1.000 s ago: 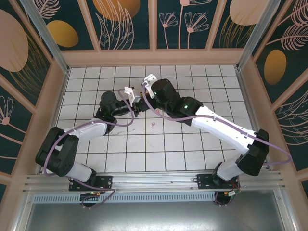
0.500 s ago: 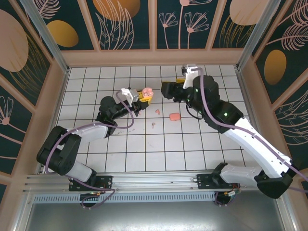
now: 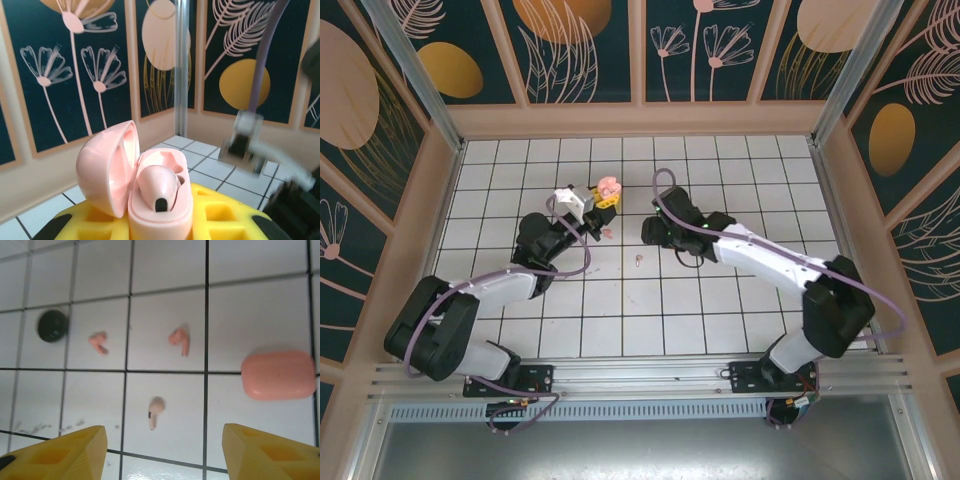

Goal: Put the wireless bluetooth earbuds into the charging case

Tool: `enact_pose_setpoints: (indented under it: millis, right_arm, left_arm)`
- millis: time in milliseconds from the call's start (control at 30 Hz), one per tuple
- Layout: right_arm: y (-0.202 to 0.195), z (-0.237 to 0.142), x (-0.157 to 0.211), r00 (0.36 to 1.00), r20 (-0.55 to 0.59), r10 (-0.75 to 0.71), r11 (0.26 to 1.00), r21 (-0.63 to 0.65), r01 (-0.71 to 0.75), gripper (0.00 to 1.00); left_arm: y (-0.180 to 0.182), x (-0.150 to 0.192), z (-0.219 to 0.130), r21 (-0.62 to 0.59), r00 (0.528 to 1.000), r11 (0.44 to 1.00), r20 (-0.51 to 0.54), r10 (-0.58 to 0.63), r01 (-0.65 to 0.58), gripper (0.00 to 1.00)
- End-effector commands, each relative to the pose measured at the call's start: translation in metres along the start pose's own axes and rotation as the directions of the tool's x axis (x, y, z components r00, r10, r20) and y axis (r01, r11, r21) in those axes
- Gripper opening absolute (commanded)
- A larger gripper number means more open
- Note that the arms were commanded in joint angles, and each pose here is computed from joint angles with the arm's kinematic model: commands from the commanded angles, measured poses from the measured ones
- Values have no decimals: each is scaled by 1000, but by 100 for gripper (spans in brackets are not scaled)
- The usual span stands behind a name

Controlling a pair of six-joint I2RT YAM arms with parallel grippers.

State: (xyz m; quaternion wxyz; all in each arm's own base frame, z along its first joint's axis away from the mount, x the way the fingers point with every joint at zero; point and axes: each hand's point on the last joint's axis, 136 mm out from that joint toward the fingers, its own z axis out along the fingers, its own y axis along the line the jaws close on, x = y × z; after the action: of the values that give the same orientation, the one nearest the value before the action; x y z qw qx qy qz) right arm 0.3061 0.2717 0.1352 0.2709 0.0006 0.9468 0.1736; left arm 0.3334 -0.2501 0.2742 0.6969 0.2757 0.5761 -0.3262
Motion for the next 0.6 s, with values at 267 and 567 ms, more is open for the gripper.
enact_pose_setpoints:
  millis: [267, 567]
  right_arm:
    - [22, 61, 43, 986, -153, 65, 995, 86, -52, 57]
    - [19, 84, 61, 981, -185, 53, 984, 176, -20, 48]
  left_arm:
    - [13, -27, -22, -122, 994, 992, 106, 35, -22, 0]
    - [14, -36, -32, -141, 989, 990, 139, 49, -29, 0]
